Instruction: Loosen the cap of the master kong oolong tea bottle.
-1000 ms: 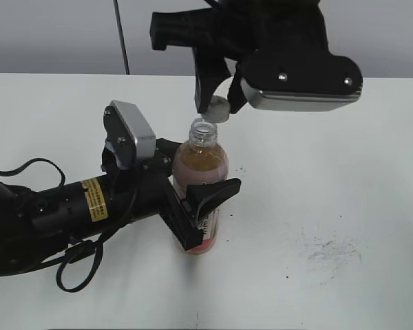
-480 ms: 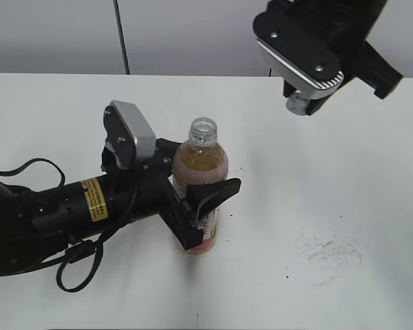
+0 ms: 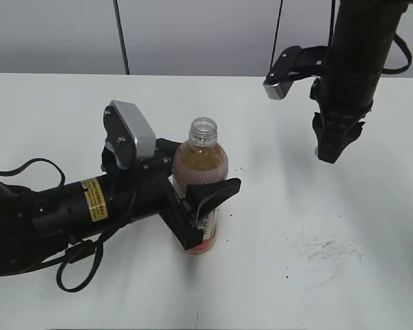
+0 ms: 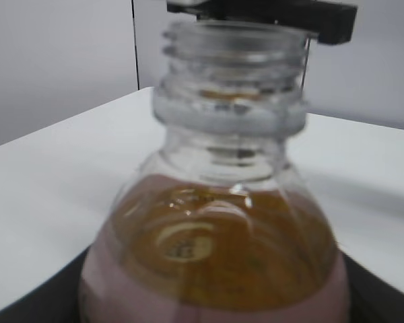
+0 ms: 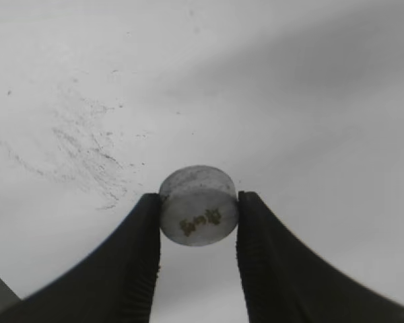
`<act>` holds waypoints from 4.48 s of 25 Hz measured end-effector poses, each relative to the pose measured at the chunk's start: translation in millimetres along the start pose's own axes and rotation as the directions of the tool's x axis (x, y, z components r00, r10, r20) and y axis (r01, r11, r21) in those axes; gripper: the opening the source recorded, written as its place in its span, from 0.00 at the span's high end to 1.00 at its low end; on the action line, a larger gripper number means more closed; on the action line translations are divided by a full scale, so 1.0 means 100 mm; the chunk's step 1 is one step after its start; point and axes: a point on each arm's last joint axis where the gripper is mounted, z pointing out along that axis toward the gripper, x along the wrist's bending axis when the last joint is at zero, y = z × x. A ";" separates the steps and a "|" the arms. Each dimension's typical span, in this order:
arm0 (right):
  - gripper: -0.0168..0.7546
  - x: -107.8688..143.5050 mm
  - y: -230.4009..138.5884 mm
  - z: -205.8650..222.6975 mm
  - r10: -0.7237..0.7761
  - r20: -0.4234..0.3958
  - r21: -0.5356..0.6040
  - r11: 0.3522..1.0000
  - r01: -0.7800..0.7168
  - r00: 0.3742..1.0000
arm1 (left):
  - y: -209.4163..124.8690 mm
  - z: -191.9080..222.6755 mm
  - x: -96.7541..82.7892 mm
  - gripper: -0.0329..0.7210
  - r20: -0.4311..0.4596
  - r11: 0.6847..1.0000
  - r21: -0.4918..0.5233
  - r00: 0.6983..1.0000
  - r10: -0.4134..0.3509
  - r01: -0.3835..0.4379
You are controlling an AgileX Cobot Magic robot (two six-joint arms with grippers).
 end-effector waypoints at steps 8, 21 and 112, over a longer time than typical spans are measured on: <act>0.63 0.13 -0.12 0.44 0.365 -0.074 0.138 0.926 -0.352 0.928 | 0.00 0.00 0.00 0.37 -0.001 1.000 0.001 1.000 0.000 0.000; 0.63 0.34 -0.30 0.78 0.505 -0.076 0.225 0.849 -0.479 0.860 | 0.00 0.00 0.00 0.37 -0.001 1.000 0.001 1.000 0.000 0.000; 0.31 0.67 -0.49 -0.62 0.658 -0.058 -0.109 0.743 -0.660 0.750 | 0.90 -0.27 0.04 0.18 -0.156 0.981 -0.160 0.984 0.087 -0.112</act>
